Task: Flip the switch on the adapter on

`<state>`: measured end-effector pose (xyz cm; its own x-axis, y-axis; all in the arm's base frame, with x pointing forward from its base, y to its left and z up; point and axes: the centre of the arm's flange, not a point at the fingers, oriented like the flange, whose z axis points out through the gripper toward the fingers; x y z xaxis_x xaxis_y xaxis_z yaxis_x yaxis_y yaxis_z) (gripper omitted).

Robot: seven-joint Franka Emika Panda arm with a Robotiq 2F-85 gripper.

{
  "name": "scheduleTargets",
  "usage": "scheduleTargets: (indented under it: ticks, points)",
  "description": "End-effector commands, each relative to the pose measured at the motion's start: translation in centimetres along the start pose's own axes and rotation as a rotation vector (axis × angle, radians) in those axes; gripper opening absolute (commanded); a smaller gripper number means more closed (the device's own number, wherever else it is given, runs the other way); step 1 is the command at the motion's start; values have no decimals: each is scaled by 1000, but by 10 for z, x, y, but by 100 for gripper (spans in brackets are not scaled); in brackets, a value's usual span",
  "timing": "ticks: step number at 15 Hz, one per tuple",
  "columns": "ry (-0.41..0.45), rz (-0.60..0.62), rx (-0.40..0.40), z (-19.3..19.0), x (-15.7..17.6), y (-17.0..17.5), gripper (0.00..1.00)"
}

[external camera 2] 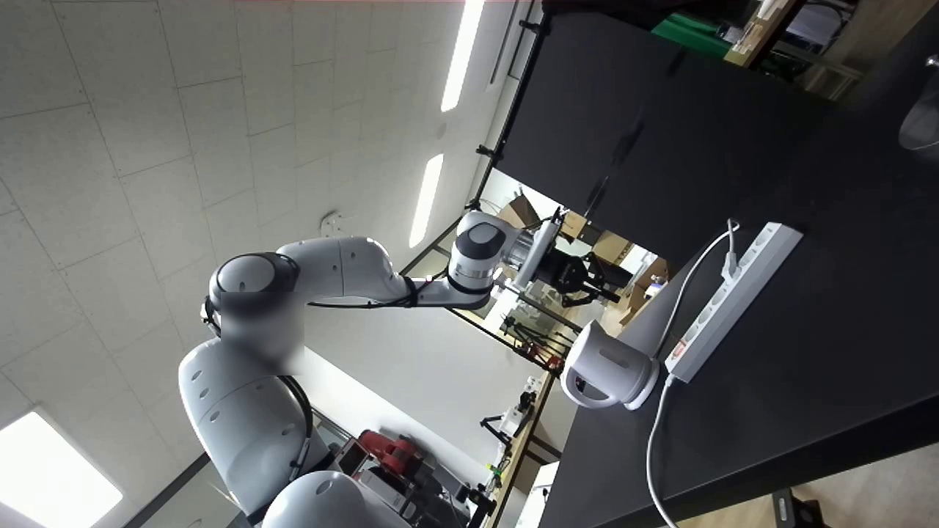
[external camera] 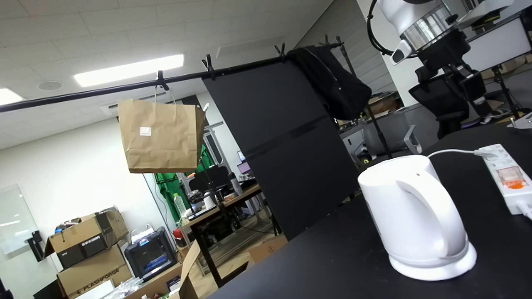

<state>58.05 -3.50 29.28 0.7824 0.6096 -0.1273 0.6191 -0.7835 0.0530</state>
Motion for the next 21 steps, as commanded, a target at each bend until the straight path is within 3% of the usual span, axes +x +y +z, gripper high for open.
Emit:
scheduleTargets:
  ticks: [1, 4, 10, 21]
  points:
    - [0, 0, 0, 0, 0, 0, 1]
    - [-7, 0, -18, 3, 3, -1, 0]
    - [-8, -5, 20, 15, 7, 8, 0]
    - [-69, -48, 78, 72, 30, -10, 0]
